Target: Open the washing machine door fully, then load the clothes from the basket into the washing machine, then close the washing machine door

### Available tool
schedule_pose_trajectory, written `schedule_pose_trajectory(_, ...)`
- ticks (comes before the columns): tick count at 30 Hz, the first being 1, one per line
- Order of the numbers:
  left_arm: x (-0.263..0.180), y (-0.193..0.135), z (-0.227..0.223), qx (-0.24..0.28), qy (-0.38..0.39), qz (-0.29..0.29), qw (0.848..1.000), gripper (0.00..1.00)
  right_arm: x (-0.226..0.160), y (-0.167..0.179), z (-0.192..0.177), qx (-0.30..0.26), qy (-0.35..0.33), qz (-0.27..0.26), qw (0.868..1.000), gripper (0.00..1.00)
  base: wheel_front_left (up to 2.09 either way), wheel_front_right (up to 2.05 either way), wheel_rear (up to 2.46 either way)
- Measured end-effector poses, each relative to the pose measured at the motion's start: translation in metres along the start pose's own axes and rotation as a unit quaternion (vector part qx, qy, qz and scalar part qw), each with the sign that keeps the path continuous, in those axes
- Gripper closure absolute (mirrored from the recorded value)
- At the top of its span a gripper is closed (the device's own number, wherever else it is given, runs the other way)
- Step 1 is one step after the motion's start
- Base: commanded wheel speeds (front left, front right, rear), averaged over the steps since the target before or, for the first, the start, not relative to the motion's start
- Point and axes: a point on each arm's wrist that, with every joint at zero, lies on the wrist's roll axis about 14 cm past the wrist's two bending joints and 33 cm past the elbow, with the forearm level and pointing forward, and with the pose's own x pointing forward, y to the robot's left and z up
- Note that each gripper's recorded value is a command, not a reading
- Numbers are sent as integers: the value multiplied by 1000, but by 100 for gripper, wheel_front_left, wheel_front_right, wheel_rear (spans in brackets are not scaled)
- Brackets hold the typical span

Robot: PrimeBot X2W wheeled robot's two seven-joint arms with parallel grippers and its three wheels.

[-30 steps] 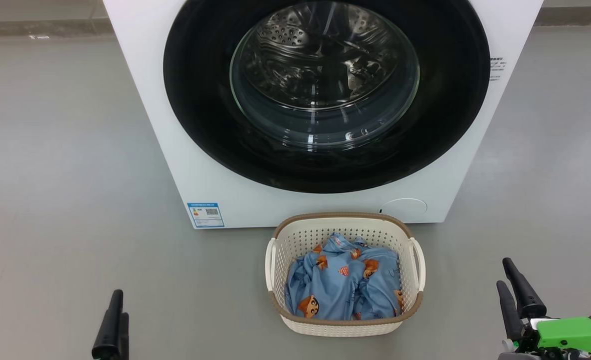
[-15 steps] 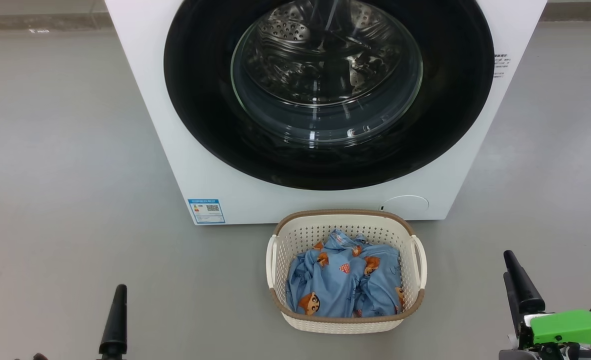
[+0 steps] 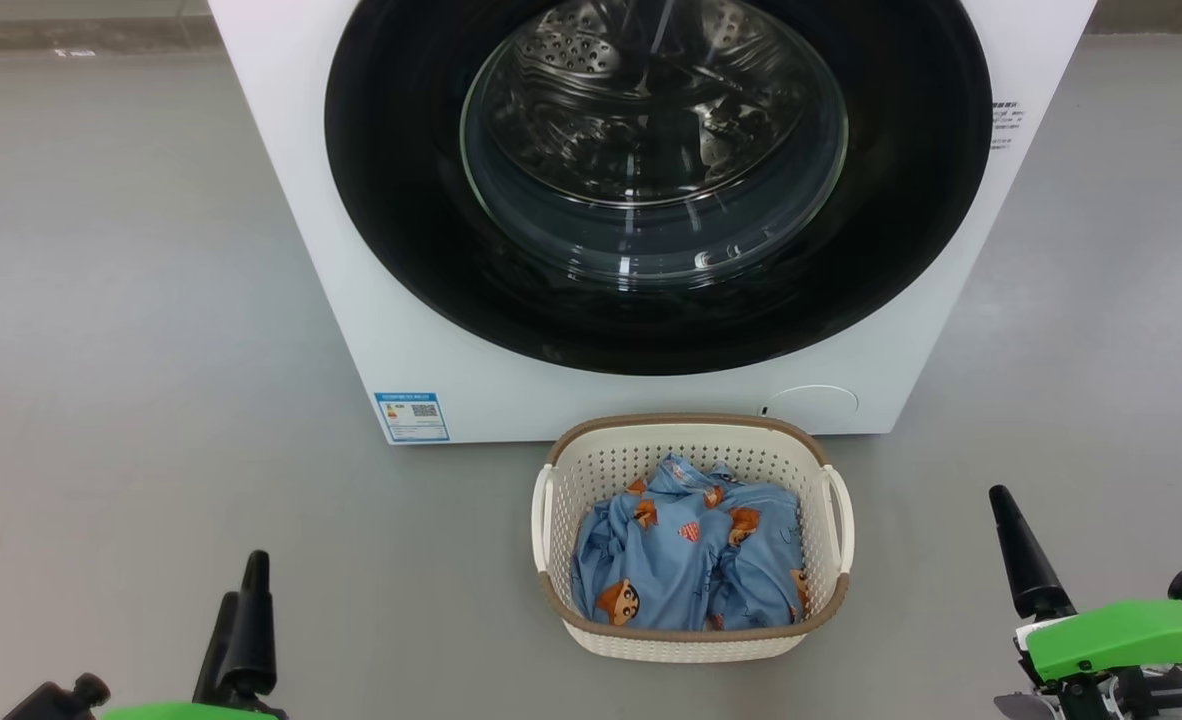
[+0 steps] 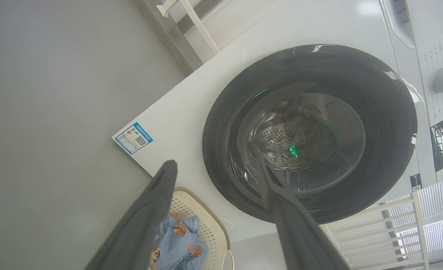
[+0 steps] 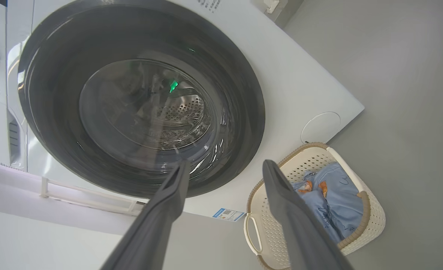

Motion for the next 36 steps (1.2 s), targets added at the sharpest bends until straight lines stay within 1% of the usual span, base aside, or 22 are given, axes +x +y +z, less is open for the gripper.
schedule_pose_trajectory(3,0,0,0,24,1,0,1000,0,1,-1,2,-30,1,0,1000,0,0,0,0)
schedule_pose_trajectory(4,1,0,0,39,0,-1,999,0,2,1,3,-45,-1,2,999,0,0,0,0)
schedule_pose_trajectory(7,1,1,0,66,2,-2,998,0,4,2,2,-68,0,4,998,0,0,0,0)
schedule_pose_trajectory(20,2,-1,3,151,-6,-8,989,0,4,4,0,-149,1,13,989,0,0,0,0)
schedule_pose_trajectory(26,2,-2,4,186,-10,-12,982,0,9,12,2,-187,-3,28,982,0,0,0,0)
schedule_pose_trajectory(36,2,-10,5,236,-18,-27,971,0,8,17,1,-245,-7,41,969,0,0,0,0)
